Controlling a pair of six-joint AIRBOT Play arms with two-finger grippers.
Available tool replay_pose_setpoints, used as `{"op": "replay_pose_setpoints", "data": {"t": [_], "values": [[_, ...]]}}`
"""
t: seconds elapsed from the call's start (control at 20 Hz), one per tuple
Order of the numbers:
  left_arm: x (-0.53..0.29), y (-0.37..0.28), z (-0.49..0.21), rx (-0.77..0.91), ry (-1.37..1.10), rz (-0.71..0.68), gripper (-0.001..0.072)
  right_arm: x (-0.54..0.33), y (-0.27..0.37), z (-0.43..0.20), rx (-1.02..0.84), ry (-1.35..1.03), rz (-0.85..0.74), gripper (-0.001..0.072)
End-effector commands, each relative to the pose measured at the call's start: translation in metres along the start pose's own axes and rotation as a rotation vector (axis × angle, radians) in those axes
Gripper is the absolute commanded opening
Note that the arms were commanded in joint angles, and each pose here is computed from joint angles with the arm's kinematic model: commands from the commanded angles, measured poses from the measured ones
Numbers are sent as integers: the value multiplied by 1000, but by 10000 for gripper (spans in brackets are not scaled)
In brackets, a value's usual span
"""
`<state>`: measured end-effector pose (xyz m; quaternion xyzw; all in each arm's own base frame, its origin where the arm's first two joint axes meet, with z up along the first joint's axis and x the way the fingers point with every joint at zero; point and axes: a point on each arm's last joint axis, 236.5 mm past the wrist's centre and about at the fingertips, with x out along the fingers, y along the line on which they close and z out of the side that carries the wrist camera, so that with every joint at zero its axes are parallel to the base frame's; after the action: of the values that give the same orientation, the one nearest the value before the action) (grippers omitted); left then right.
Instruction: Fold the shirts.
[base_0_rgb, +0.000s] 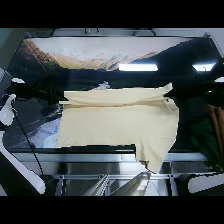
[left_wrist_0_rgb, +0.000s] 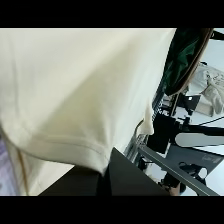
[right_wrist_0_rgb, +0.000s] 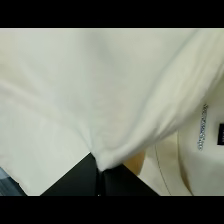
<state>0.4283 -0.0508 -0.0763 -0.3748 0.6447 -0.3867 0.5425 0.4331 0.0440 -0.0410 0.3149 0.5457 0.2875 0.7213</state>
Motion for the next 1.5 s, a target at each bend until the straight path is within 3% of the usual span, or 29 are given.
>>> {"op": "replay_pose_setpoints", "data": {"t": [0.0,0.05,0.1,0.15,0.3,0.35,0.45,0.6,0.75,0.95,1.35,1.4,1.45], "values": [[0,14,-6,-22,18,47,12,1,-9,-10,12,35,-30,19],[-4,16,-10,-27,42,75,13,1,-10,-12,33,39,-33,73],[-8,18,-14,-45,66,106,43,1,-14,-15,49,49,-50,264],[-14,22,-17,-74,82,151,283,0,-20,-20,70,72,-77,322],[-37,20,-9,-119,49,224,602,-8,-32,-42,118,158,-157,322],[-46,14,-7,-110,28,224,607,-14,-32,-48,132,179,-179,320],[-61,3,-16,-111,-1,231,606,-27,-23,-52,132,160,-196,247],[-74,-7,-57,-134,-57,215,606,-50,-17,-66,181,56,-255,247],[-69,11,-116,-292,-99,231,606,-70,-14,-82,251,-133,-332,246],[-36,42,-194,-509,-16,324,606,-85,13,-88,174,-274,-350,246],[13,56,-214,-499,93,425,607,-118,88,-73,4,-453,-267,247],[17,57,-213,-487,100,437,606,-120,93,-75,-7,-459,-264,256],[22,58,-213,-483,120,439,606,-120,97,-78,0,-456,-257,349]]}}
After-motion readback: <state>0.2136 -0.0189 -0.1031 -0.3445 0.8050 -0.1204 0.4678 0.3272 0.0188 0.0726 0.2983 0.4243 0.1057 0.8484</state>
